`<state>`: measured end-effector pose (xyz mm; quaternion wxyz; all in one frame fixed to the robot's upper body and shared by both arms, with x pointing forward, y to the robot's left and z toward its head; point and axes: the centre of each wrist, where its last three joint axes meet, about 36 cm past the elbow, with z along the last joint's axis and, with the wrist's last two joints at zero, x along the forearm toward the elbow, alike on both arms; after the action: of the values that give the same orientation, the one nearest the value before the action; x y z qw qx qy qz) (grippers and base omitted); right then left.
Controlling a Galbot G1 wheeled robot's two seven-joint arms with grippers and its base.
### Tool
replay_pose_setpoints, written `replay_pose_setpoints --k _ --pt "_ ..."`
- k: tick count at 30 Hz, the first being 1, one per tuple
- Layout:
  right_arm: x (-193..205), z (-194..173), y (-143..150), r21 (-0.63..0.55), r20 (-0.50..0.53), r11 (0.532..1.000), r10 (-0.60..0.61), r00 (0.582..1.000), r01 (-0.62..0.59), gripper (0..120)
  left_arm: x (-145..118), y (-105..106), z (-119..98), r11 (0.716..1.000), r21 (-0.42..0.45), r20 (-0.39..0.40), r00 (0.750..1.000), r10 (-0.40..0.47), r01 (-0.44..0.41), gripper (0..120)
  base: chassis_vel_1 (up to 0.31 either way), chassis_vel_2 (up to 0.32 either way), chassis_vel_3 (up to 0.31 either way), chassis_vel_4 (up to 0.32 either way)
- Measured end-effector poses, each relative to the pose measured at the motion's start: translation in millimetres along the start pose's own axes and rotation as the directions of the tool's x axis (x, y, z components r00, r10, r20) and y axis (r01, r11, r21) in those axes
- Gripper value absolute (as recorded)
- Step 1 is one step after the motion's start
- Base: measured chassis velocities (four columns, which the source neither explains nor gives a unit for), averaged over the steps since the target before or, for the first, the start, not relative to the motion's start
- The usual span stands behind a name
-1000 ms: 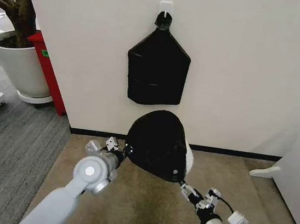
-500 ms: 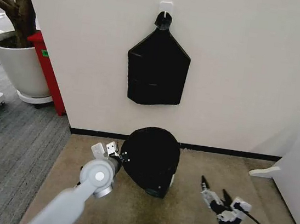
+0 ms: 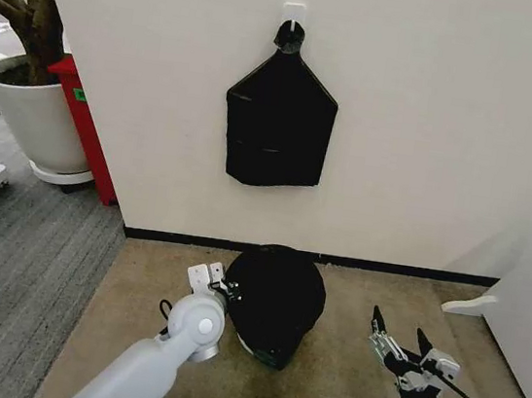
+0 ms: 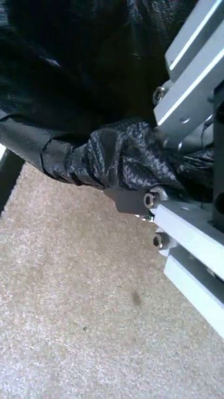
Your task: Place the garbage bag over the trash bin.
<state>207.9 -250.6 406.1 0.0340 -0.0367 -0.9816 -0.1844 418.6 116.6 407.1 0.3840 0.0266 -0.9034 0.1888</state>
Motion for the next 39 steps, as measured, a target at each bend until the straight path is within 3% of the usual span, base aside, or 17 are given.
replay_pose_setpoints --k 5,9,11,15,17,20,30,39 --pt "0.1 2.3 -0.4 -0.002 -0.005 1.0 0.004 1.0 -0.004 100 -1.7 0.1 0.8 1.0 -0.009 -0.008 1.0 -0.007 0.007 3 0.0 0.0 0.0 0.0" --pt "0.0 3.1 -0.5 -0.002 -0.006 1.0 0.003 1.0 -0.003 100 -1.5 -0.7 1.0 1.0 -0.011 -0.01 1.0 -0.01 0.01 15 0.0 0.0 0.0 0.0" --pt "-0.8 3.1 -1.1 0.001 -0.007 1.0 0.001 1.0 -0.001 100 0.3 -0.2 1.6 1.0 -0.013 -0.009 1.0 -0.013 0.013 28 0.0 0.0 0.0 0.0" --pt "-1.2 2.8 -1.3 0.002 -0.007 1.0 -0.001 1.0 0.001 100 7.4 -0.1 0.8 1.0 -0.014 -0.002 1.0 -0.009 0.009 38 0.0 0.0 0.0 0.0" --pt "-2.0 2.9 -0.1 0.001 -0.008 1.0 -0.008 1.0 0.008 100 15.4 2.2 -2.3 1.0 -0.012 0.006 1.0 -0.003 0.003 49 0.0 0.0 0.0 0.0" --pt "-2.9 3.4 1.8 -0.001 -0.008 1.0 -0.015 1.0 0.015 100 19.2 3.7 -5.1 1.0 -0.006 0.012 1.0 0.001 -0.001 56 0.0 0.0 0.0 0.0" --pt "-5.1 5.9 11.1 0.001 -0.015 0.999 -0.035 0.999 0.035 100 44.2 14.6 -18.3 0.996 0.03 0.077 0.993 0.086 -0.089 94 0.0 0.0 0.0 0.0" --pt "-6.2 2.8 12.1 0.006 -0.017 1.0 -0.029 0.999 0.03 100 53.0 18.4 -19.6 0.997 0.033 0.043 0.997 0.066 -0.067 100 0.0 0.0 0.0 0.0"
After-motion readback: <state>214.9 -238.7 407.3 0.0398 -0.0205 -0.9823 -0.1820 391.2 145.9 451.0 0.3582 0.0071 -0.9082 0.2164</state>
